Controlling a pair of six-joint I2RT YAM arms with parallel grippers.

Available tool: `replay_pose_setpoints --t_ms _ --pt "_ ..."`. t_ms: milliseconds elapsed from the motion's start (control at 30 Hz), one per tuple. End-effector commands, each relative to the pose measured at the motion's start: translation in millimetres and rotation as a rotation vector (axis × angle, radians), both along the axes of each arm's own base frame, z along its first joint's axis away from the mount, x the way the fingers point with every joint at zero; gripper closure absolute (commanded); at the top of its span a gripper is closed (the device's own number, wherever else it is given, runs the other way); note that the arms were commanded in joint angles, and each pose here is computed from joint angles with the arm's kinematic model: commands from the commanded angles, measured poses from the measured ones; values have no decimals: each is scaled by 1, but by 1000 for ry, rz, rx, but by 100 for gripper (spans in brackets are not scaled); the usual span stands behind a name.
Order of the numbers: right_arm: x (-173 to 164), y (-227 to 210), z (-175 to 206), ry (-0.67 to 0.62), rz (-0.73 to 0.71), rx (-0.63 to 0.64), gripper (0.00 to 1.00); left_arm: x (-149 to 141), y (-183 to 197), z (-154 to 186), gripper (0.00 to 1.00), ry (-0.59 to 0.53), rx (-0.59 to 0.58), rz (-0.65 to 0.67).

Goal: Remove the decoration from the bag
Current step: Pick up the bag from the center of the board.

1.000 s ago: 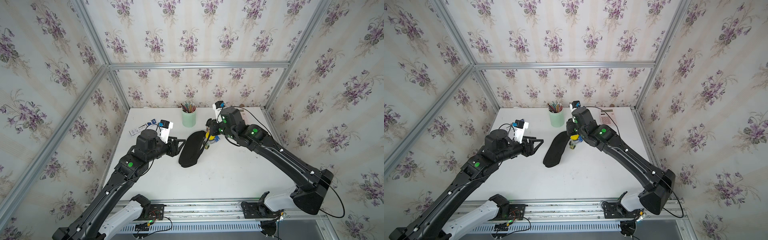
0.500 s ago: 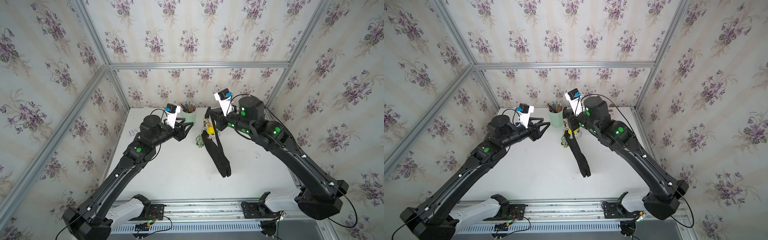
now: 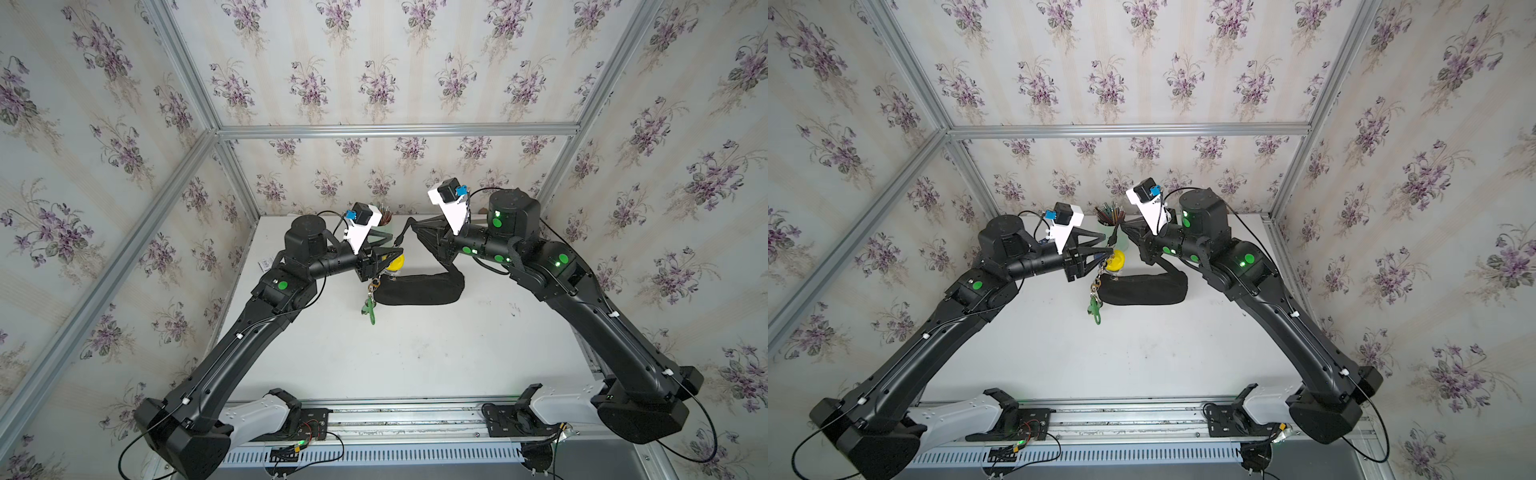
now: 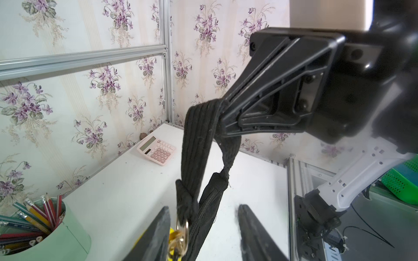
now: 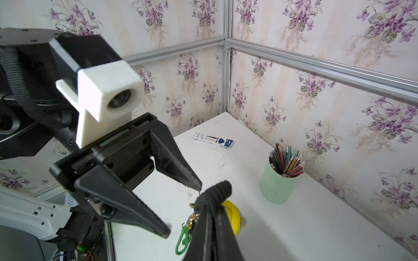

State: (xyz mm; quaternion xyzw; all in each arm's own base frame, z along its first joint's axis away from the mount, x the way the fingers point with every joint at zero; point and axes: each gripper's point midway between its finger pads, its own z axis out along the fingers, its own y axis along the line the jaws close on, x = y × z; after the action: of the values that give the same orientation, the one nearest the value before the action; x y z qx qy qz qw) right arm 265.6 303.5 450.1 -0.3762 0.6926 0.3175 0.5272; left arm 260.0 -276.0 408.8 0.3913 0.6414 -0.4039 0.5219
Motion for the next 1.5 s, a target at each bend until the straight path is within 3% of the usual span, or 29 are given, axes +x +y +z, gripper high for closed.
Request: replay_pose_setpoints --t_ms 0,300,533,767,833,900,967,1033,1133,1233,1467 --pt "-9 7 20 -55 69 59 100 2 -2 0 54 -37 23 -15" --pt "-15 8 18 -39 97 74 100 8 -7 -1 100 -34 29 -22" --pt "-17 6 17 -16 87 98 100 12 -7 2 100 -20 5 -5" --pt "-44 14 10 2 241 152 100 22 -4 17 100 5 -109 65" --pt "-47 15 5 0 254 163 85 22 -5 24 100 4 -143 58" --pt "-46 14 0 -11 248 167 58 22 -5 29 100 8 -163 52" --pt "-43 11 -5 -19 220 167 49 22 -5 33 100 14 -175 44" --pt "-35 5 -13 -21 167 159 49 20 -5 35 100 25 -195 19" --pt "-20 -9 -26 -24 84 152 58 22 -3 35 100 51 -225 -4" --pt "-1 -33 -38 -2 -6 183 60 24 0 37 100 73 -250 -27" --pt "9 -65 -45 -19 -34 237 60 16 -3 42 100 90 -257 -124"
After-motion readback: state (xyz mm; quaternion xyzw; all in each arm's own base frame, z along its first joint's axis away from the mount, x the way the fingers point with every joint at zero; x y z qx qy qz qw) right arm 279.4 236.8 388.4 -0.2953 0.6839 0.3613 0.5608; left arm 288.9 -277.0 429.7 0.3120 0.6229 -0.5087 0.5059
